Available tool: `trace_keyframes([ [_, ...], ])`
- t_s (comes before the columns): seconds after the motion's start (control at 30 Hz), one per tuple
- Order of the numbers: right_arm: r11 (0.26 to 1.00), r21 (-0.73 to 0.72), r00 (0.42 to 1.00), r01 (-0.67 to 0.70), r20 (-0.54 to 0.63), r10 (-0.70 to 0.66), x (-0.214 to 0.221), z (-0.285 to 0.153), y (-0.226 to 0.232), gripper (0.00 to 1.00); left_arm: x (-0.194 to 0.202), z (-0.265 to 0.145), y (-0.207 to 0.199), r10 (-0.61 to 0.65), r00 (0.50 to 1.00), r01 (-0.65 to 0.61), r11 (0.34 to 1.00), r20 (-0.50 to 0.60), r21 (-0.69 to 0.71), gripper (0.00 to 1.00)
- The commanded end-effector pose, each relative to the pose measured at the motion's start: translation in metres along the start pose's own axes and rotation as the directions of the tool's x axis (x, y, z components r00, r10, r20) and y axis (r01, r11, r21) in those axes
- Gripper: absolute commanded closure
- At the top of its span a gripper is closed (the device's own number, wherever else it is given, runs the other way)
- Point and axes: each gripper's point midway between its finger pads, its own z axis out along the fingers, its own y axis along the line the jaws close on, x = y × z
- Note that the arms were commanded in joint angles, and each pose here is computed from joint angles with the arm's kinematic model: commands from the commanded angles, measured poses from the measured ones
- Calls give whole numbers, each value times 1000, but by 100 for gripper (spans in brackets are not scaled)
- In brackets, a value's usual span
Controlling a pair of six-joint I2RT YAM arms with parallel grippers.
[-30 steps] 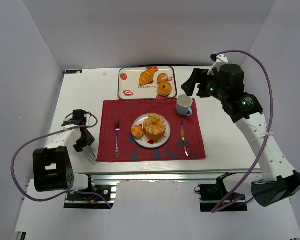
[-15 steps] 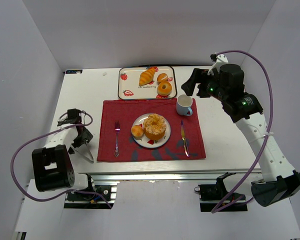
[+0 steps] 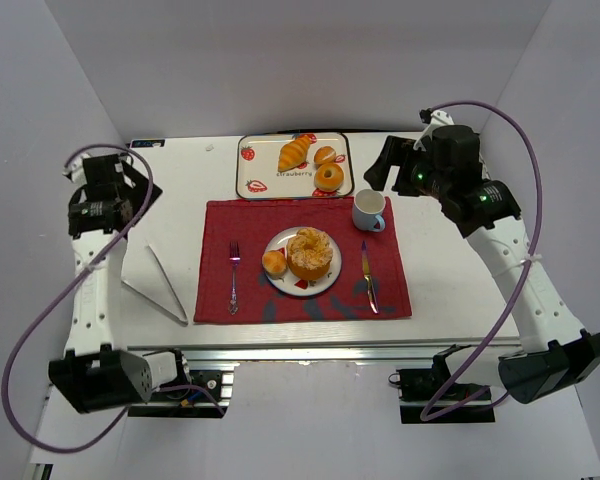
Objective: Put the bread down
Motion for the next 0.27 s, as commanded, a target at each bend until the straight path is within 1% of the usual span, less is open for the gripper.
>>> trace_keyframes([
  [0.0, 1000, -8, 999, -12, 47, 12, -19, -9, 7, 11, -50, -69, -30, -110, 981, 77, 977, 160, 201, 2],
  [0.07, 1000, -4, 999, -18, 44, 18, -17, -8, 5, 11, -72, -93, -35, -124, 960, 59, 966, 252, 251, 2],
  [0.1, 1000, 2, 999, -20, 42, 20, -16, -7, 4, 11, -86, -112, -37, -137, 939, 43, 957, 315, 287, 2],
  [0.13, 999, 13, 999, -38, 27, 38, -12, -5, 2, 10, -95, -122, -36, -132, 924, 25, 958, 360, 287, 2],
  [0.23, 999, 19, 999, -42, 0, 42, -4, -2, 0, 11, -101, -134, -25, -116, 910, 14, 968, 398, 250, 2],
])
